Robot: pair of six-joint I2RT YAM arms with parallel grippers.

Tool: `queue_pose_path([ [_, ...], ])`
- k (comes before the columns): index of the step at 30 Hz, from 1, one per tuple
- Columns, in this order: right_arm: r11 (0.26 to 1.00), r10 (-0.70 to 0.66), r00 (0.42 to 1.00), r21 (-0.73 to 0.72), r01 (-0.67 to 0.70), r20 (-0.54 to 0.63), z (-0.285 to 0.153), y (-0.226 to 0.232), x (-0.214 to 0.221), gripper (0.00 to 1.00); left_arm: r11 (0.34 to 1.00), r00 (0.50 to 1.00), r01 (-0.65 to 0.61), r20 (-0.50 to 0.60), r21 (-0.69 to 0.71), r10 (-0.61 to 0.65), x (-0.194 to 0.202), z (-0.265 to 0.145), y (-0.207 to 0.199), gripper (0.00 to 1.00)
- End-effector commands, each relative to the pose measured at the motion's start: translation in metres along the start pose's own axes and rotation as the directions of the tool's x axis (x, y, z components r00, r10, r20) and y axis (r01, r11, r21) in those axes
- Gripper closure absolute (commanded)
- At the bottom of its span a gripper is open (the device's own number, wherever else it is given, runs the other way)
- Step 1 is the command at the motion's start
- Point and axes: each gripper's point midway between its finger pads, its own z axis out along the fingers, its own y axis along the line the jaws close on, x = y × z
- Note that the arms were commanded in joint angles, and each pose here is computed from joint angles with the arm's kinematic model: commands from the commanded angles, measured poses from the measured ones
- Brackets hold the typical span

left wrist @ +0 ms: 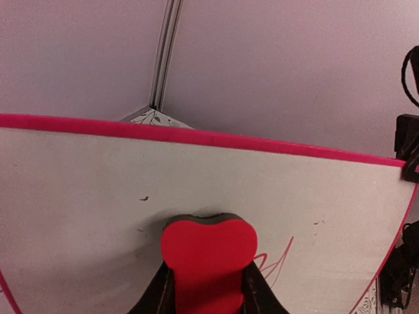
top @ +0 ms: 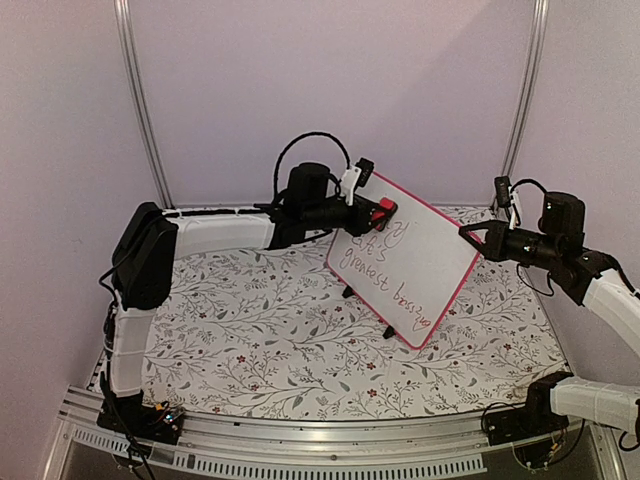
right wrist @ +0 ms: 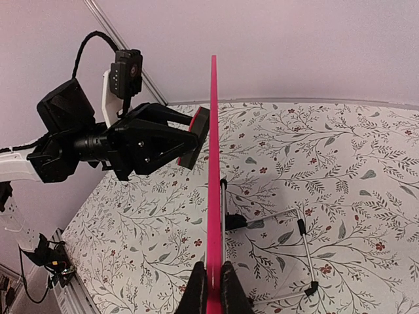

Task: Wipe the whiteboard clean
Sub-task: Erase the center of the whiteboard.

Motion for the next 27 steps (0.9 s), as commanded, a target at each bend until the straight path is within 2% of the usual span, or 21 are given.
queue_pose_path([
  [1, 0.994, -0.024, 0.997, -0.110, 0.016, -0.071, 0.004, 0.019, 0.020, 1.00, 1.000, 0.999, -0.003, -0.034, 0.026, 0.004, 0.017, 0.011, -0.010, 0.94],
  [9, 0.994, -0.023, 0.997, -0.110, 0.015, -0.071, 0.004, 0.019, 0.019, 1.00, 0.999, 0.990, 0.048, -0.131, 0.006, -0.047, 0.070, -0.001, -0.004, 0.95],
  [13, 0.994, -0.023, 0.997, -0.111, 0.015, -0.072, 0.005, 0.018, 0.019, 1.00, 0.998, 0.987, 0.059, -0.149, 0.005, -0.058, 0.083, -0.006, -0.004, 0.95],
  [17, 0.993, -0.023, 0.997, -0.113, 0.015, -0.073, 0.005, 0.019, 0.019, 1.00, 0.999, 0.989, 0.054, -0.138, 0.005, -0.053, 0.076, -0.005, -0.004, 0.95],
  [27, 0.994, -0.022, 0.997, -0.111, 0.014, -0.077, 0.005, 0.018, 0.020, 1.00, 1.000, 0.999, 0.022, -0.043, 0.022, -0.021, 0.020, 0.005, -0.002, 0.94],
])
